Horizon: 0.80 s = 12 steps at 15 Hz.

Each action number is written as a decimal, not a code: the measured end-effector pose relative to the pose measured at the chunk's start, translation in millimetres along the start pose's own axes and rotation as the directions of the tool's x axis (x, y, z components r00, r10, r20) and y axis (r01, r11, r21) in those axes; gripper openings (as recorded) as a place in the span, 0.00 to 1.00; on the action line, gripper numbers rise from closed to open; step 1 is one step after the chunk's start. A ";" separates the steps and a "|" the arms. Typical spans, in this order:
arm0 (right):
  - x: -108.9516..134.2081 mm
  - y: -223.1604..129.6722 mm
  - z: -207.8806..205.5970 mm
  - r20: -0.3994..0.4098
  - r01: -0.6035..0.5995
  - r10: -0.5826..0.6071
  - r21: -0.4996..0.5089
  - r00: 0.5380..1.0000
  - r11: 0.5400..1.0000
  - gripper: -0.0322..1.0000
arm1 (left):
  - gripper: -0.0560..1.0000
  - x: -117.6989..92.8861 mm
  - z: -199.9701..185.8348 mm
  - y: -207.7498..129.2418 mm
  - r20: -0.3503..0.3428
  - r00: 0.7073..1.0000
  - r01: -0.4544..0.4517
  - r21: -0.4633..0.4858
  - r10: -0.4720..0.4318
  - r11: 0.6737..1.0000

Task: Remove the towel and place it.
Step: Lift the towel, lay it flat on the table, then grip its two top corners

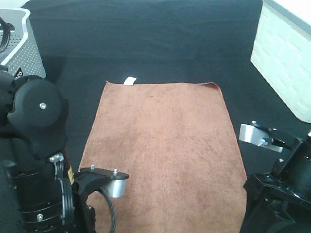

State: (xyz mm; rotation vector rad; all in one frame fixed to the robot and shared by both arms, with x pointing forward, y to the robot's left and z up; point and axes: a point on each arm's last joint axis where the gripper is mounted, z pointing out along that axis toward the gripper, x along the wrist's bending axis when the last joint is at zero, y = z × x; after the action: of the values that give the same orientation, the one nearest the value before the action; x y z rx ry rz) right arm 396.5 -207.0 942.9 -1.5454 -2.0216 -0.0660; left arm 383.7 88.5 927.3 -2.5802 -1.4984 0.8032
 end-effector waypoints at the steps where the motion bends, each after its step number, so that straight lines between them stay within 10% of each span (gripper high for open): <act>1: 0.0 0.0 0.0 0.000 0.000 0.000 0.000 1.000 1.000 0.65 | 0.65 0.0 0.0 0.0 0.000 1.000 0.000 0.000 0.000 1.000; 12: 7.3 1.2 -18.8 0.016 -0.104 0.109 -0.180 0.994 0.978 0.76 | 0.65 -1.4 -22.0 19.3 -0.145 0.974 -0.189 -0.086 0.176 0.978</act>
State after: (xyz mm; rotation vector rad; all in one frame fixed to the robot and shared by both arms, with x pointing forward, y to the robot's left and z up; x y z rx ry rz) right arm 404.3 -207.4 961.6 -1.7713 -1.9946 -0.1910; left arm 408.7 81.7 941.2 -2.8136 -1.3103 0.5639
